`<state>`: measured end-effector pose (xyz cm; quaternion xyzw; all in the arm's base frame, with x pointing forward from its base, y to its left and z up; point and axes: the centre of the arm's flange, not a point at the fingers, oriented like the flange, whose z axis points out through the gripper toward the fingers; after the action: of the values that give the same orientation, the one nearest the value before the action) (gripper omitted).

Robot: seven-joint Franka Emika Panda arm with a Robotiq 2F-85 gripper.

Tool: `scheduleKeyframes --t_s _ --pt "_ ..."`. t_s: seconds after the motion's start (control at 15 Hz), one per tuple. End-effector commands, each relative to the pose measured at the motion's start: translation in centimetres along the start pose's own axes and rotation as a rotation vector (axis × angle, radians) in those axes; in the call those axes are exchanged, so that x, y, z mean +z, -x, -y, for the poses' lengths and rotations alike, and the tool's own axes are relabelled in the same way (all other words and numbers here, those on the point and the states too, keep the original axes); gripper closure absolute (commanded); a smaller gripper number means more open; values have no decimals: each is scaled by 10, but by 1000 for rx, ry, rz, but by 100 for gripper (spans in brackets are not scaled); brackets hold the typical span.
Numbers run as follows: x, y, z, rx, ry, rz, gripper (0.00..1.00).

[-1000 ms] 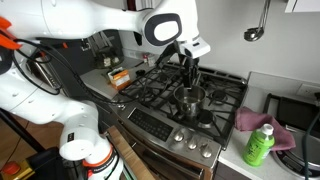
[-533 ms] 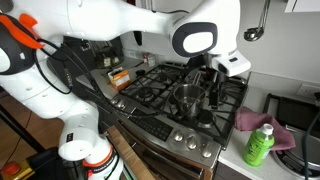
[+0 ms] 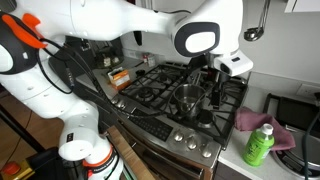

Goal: Pour the contents in the green bottle into the pot

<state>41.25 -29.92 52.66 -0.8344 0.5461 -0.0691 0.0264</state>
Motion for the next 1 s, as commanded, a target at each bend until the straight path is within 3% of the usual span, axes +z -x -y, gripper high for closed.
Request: scheduleKeyframes --t_s 0.0,0.47,0.93 --pt "1 -19 -5 -19 16 -11 0" --pt "-5 -93 -43 -113 35 42 0" --pt "-5 -144 -35 -165 75 28 0"
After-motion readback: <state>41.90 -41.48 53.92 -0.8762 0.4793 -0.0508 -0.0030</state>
